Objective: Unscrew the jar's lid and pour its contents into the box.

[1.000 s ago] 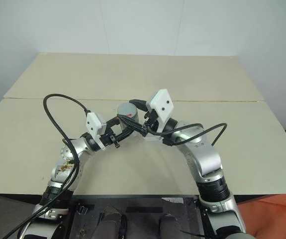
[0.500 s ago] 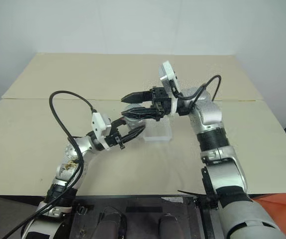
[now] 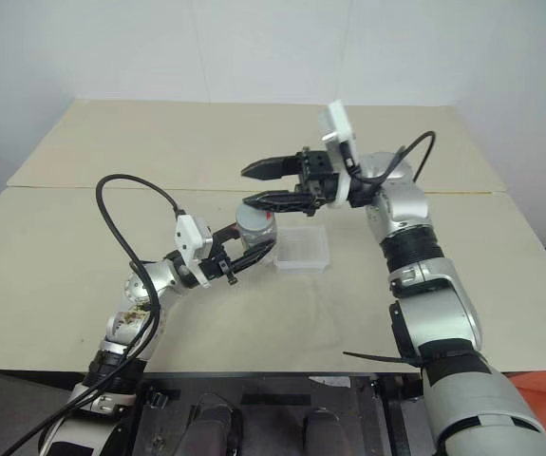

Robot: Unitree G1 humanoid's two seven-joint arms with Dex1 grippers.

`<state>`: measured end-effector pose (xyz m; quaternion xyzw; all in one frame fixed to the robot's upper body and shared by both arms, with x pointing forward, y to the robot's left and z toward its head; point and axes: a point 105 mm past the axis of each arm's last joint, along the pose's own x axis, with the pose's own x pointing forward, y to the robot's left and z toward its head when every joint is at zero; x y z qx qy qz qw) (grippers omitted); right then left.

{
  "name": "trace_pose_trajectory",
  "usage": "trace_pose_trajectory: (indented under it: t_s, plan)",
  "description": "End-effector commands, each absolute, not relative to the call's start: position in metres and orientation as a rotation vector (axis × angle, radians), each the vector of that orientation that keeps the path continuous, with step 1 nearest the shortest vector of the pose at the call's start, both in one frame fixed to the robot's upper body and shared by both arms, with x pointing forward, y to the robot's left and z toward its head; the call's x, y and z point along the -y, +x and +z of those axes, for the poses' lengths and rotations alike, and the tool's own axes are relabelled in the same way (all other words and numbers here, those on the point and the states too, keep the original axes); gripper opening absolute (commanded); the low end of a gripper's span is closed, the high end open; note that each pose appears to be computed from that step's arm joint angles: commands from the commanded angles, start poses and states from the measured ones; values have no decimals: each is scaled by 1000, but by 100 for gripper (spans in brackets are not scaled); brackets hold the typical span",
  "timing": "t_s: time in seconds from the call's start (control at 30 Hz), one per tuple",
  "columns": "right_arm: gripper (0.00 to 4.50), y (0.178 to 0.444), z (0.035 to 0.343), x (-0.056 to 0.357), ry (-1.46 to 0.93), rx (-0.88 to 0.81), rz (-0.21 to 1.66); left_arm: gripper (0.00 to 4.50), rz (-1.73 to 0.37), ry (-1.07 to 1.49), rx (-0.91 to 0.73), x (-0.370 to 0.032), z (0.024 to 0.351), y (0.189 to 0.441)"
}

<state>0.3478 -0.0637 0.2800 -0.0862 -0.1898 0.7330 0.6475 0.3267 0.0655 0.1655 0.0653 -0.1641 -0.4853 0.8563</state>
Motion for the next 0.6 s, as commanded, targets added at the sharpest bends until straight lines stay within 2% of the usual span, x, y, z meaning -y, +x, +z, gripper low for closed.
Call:
trace_pose_trajectory:
  t_s: [0.03, 0.13, 0.23, 0.33, 0.43, 0.6]
  plan:
    - [275, 346, 313, 81, -245, 588, 1513, 209, -1006, 131, 373, -67, 173, 326]
    - [275, 339, 311, 87, -250, 572, 1454, 209, -999, 131, 370, -69, 172, 328]
    - [275, 331, 310, 83, -156, 504, 1383, 209, -986, 130, 370, -70, 172, 329]
    - [339, 307, 291, 76, -171, 437, 1353, 209, -970, 127, 369, -72, 173, 330]
    - [440, 288, 275, 65, -178, 404, 1314, 209, -964, 125, 369, -74, 173, 330]
    - [446, 291, 260, 50, -254, 405, 1097, 209, -963, 130, 367, -75, 173, 329]
